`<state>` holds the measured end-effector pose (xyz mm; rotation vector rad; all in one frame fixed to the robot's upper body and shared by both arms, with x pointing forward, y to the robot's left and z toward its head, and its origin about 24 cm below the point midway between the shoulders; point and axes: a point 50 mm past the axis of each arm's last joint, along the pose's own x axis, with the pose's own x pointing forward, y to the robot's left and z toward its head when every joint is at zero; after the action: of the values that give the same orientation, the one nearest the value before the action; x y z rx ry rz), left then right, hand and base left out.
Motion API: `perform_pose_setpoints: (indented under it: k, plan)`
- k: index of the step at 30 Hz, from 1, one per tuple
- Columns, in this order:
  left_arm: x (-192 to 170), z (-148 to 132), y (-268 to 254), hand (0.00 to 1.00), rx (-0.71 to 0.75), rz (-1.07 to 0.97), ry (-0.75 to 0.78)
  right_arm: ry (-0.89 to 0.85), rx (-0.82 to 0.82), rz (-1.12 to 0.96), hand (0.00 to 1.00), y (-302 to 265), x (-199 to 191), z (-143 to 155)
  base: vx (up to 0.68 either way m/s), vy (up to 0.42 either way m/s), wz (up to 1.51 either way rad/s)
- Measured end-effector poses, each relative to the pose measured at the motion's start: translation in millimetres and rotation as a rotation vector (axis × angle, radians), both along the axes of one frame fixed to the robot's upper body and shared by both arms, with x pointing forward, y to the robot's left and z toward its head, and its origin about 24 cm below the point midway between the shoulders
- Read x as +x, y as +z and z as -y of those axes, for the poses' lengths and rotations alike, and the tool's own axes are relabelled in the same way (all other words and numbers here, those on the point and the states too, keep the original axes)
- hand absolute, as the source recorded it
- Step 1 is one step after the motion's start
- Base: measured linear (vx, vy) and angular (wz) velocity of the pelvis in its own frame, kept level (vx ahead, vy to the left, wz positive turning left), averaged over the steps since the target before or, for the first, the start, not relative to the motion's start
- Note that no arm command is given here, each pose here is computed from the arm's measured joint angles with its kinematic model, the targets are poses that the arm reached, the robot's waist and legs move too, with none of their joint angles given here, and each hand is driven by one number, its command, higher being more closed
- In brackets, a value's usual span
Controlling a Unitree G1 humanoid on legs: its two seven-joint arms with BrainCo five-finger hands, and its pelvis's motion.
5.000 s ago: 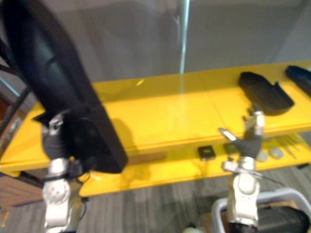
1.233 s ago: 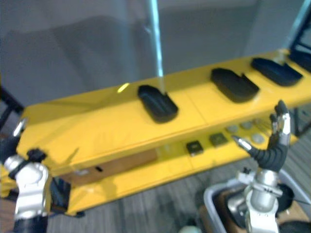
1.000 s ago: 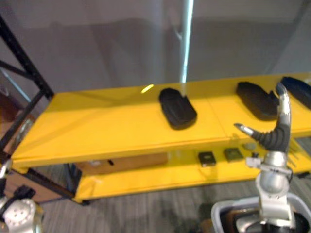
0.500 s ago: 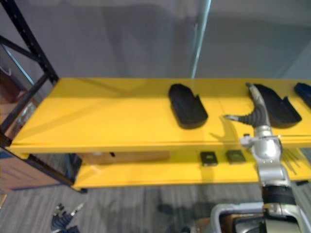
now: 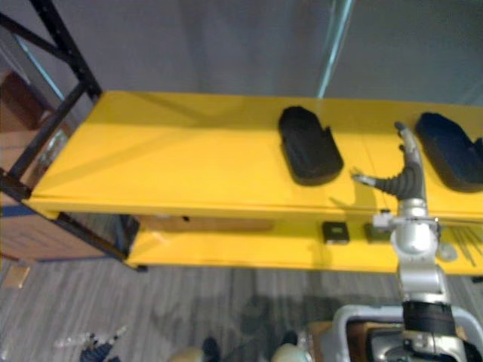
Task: Walk over and take plastic housings, then place them on the shelf
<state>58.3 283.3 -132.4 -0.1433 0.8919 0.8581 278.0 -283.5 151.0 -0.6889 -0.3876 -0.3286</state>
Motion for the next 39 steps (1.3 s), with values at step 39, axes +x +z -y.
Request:
perform_pose_setpoints:
  k: [39]
  plan:
    - [21.6, 8.2, -3.1, 0.0, -0.096, -0.001, -0.229, 0.093, -0.499, -0.259, 0.0, 35.5, 51.3, -5.7, 0.0, -0.005, 0.04]
